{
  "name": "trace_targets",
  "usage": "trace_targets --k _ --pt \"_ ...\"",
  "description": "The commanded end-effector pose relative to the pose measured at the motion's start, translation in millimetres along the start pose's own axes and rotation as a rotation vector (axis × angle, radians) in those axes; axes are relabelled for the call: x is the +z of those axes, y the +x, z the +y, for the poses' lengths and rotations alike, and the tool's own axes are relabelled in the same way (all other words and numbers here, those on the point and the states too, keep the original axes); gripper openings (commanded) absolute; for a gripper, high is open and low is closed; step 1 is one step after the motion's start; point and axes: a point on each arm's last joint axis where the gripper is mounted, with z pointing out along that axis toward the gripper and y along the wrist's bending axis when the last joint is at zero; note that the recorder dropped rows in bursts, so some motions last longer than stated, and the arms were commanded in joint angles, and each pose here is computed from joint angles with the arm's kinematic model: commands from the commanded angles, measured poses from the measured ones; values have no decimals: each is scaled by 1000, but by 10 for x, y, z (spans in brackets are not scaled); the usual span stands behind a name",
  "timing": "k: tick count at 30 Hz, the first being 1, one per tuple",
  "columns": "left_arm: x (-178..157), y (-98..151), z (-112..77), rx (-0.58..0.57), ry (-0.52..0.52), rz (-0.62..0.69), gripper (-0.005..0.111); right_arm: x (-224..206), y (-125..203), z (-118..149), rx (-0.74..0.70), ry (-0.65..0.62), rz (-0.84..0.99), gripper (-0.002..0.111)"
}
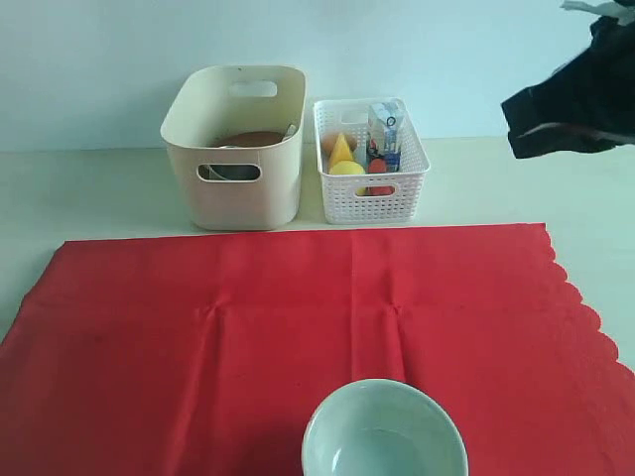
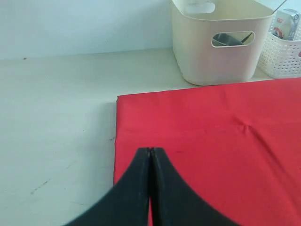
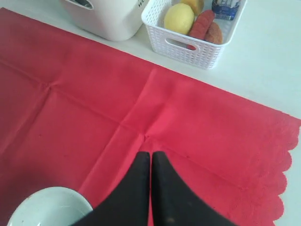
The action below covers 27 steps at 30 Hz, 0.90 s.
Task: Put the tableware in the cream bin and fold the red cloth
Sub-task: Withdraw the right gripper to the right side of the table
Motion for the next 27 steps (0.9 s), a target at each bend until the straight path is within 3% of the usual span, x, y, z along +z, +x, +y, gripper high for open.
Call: trace_targets --k 1,15,27 --pt "-1 3 1 -4 -3 -7 0 -49 103 18 -11 -4 -7 0" --pt "-1 3 1 -4 -3 -7 0 -50 127 103 35 -97 12 0" --pt "-1 3 1 -4 -3 -7 0 -35 73 228 -126 -244 -57 0"
